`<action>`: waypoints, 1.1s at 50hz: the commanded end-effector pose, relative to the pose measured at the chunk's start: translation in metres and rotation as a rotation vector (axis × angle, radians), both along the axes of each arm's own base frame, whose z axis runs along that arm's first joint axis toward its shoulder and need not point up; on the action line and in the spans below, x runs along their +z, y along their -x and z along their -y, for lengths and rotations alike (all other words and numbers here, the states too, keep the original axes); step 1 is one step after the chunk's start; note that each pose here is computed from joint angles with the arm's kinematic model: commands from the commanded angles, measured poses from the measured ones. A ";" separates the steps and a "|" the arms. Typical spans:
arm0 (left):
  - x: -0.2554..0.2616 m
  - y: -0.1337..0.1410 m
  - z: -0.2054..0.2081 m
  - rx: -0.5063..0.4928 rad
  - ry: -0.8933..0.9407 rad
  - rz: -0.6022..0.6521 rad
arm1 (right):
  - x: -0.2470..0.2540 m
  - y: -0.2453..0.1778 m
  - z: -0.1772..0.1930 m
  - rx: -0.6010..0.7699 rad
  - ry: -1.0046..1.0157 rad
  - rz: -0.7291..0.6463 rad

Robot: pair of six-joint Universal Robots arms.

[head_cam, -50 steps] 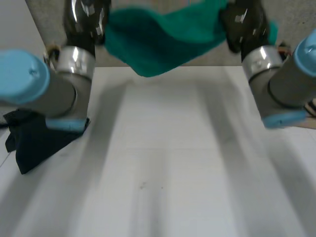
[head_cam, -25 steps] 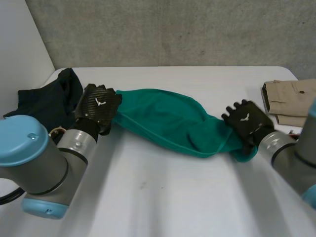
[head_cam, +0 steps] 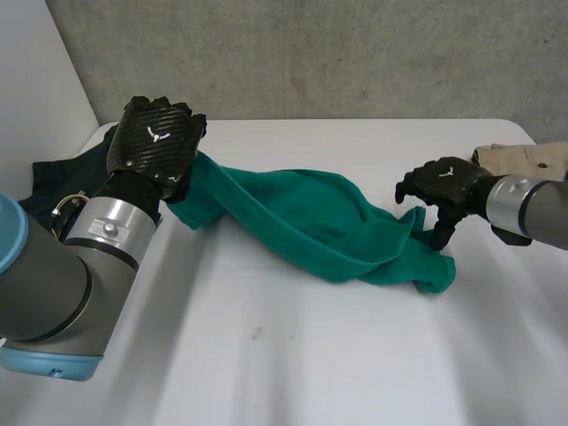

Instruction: Fold the laundry.

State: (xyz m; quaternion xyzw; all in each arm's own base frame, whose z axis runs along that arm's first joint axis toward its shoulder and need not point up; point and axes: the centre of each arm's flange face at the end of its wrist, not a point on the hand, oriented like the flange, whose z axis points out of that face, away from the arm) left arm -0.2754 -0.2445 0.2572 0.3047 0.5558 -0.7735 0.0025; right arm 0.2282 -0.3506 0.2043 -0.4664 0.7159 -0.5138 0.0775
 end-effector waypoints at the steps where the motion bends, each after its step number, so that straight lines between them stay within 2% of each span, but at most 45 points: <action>1: 0.001 -0.001 0.001 0.004 0.004 -0.002 | -0.032 -0.005 0.020 0.071 0.067 -0.107; 10: 0.003 -0.002 0.002 0.007 0.008 -0.004 | -0.061 -0.013 0.040 0.085 0.094 -0.108; 20: 0.004 -0.003 0.002 0.010 0.011 -0.006 | -0.066 -0.025 0.048 0.095 0.130 -0.079; 25: 0.009 -0.003 0.004 0.013 0.024 -0.013 | -0.048 -0.026 0.049 0.077 0.158 -0.058; 28: 0.022 -0.005 0.003 0.021 0.058 -0.028 | -0.011 -0.020 0.047 0.034 0.190 -0.023; 34: 0.050 -0.018 0.001 0.052 0.087 -0.041 | 0.077 0.000 -0.002 -0.022 0.239 -0.060; 39: 0.058 -0.027 -0.013 0.058 -0.017 0.013 | 0.110 0.030 -0.046 -0.080 0.225 -0.174; 45: 0.044 -0.035 -0.025 0.067 -0.170 0.084 | 0.088 0.039 -0.098 -0.023 0.084 -0.319; 49: 0.027 -0.037 -0.023 0.076 -0.249 0.120 | 0.057 0.040 -0.112 0.018 -0.033 -0.357; 52: -0.004 -0.034 -0.011 0.081 -0.335 0.166 | 0.043 0.040 -0.111 0.026 -0.080 -0.363; 55: -0.031 -0.030 0.007 0.088 -0.395 0.198 | 0.015 0.038 -0.089 0.016 -0.126 -0.360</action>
